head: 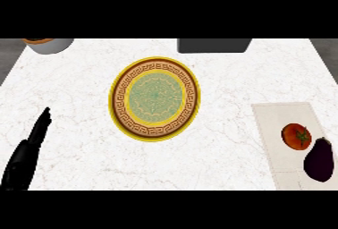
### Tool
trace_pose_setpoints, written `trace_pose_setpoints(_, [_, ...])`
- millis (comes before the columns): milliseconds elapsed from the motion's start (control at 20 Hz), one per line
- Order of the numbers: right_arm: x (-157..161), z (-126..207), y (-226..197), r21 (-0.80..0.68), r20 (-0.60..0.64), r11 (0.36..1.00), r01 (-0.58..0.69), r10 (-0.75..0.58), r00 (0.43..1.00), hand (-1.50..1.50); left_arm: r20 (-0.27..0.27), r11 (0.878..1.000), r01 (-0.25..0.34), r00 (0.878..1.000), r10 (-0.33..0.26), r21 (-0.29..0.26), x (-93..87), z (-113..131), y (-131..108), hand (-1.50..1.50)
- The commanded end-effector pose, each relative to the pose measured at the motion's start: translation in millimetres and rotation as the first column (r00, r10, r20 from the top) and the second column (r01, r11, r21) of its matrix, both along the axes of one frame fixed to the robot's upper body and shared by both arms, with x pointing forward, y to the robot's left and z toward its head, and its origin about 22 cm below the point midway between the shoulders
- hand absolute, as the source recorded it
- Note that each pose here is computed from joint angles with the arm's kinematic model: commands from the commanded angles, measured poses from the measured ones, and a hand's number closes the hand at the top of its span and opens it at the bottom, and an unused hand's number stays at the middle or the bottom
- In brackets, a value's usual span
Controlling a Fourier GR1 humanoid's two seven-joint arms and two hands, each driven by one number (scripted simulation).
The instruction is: Pick the tomato from the placemat and place it in the plate
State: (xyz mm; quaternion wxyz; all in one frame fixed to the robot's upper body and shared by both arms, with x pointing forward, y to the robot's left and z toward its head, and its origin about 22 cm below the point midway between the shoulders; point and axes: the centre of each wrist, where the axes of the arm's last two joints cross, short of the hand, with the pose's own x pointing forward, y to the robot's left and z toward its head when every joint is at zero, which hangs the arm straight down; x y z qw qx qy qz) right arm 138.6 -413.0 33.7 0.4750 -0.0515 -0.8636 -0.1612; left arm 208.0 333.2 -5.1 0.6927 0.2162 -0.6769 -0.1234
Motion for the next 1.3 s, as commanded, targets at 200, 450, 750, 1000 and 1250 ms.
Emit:
trace_pose_setpoints(200, [-28,30,-39,-0.343,-0.319,0.932,-0.121,0.006,0.948,-1.5,0.007,1.0,-0.002,1.0,0.002,0.005,6.1,1,0,0.0])
trace_pose_setpoints(450, [2,63,-48,-0.416,-0.455,0.892,-0.177,-0.036,0.89,-1.5,-0.003,1.0,0.017,1.0,-0.017,0.003,14.9,9,6,0.0])
trace_pose_setpoints(750, [39,64,-39,-0.457,-0.581,0.834,-0.309,-0.017,0.814,-1.5,0.018,1.0,0.025,1.0,-0.025,0.002,22.2,5,-8,0.0])
trace_pose_setpoints(1000, [45,42,-31,-0.483,-0.669,0.766,-0.423,-0.011,0.743,-1.5,-0.017,1.0,0.014,1.0,-0.014,0.018,6.7,3,6,0.0])
trace_pose_setpoints(1250, [71,32,-29,-0.538,-0.713,0.68,-0.498,-0.052,0.699,-1.5,0.012,0.999,0.029,1.0,-0.029,0.017,14.9,15,12,0.0])
